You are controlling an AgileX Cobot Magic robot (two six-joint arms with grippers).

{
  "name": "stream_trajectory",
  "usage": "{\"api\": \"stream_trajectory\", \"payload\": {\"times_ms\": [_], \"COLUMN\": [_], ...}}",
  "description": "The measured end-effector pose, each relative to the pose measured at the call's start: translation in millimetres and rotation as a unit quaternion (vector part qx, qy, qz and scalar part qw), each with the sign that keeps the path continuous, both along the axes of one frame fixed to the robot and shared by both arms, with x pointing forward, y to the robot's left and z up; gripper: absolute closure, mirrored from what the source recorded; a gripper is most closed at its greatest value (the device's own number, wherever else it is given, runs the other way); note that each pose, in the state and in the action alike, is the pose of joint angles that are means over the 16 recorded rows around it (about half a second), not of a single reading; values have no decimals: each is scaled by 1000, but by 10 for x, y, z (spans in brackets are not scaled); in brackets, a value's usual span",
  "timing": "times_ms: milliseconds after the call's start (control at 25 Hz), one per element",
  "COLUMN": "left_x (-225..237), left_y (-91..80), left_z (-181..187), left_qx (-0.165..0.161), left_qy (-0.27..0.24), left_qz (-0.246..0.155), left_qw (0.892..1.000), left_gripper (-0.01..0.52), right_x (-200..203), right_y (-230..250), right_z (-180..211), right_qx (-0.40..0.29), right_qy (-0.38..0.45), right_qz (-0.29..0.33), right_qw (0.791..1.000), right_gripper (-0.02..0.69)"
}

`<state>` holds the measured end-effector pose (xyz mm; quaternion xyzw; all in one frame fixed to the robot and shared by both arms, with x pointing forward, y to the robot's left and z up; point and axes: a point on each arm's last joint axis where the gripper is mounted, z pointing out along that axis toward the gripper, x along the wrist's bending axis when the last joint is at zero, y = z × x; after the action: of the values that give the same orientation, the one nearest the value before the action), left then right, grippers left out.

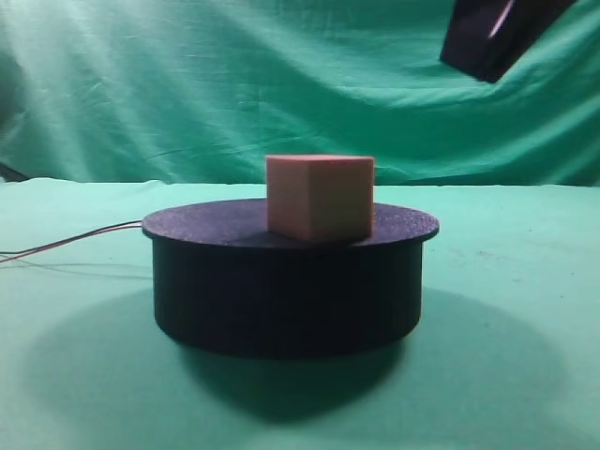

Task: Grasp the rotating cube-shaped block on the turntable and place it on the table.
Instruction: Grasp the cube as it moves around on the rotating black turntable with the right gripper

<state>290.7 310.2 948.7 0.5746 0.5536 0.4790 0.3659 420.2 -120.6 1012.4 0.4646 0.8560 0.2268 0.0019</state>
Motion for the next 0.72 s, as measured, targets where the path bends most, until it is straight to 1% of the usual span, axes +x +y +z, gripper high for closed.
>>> {"api": "stream_trajectory", "payload": {"times_ms": [120, 200, 240, 320, 400, 440, 720], "left_x": [0, 0, 0, 0, 0, 0, 0], "left_y": [0, 0, 0, 0, 0, 0, 0], "left_z": [0, 0, 0, 0, 0, 0, 0], "left_qx": [0, 0, 0, 0, 0, 0, 0], "left_qy": [0, 0, 0, 0, 0, 0, 0], "left_qz": [0, 0, 0, 0, 0, 0, 0], "left_qw": [1000, 1000, 1000, 1000, 1000, 1000, 1000], "left_gripper": [514, 514, 514, 514, 514, 514, 514], "right_x": [22, 40, 51, 80, 113, 131, 265], "right_y": [29, 46, 55, 75, 96, 106, 156], "right_z": [-20, -44, -61, -104, -157, -184, -342], "right_qx": [5, 7, 7, 6, 2, 0, -23], "right_qy": [8, 12, 13, 15, 14, 13, 2], "right_qz": [-13, -20, -24, -29, -31, -31, -26], "right_qw": [1000, 1000, 1000, 999, 999, 999, 999], "right_gripper": [135, 79, 57, 40, 52, 69, 245]}}
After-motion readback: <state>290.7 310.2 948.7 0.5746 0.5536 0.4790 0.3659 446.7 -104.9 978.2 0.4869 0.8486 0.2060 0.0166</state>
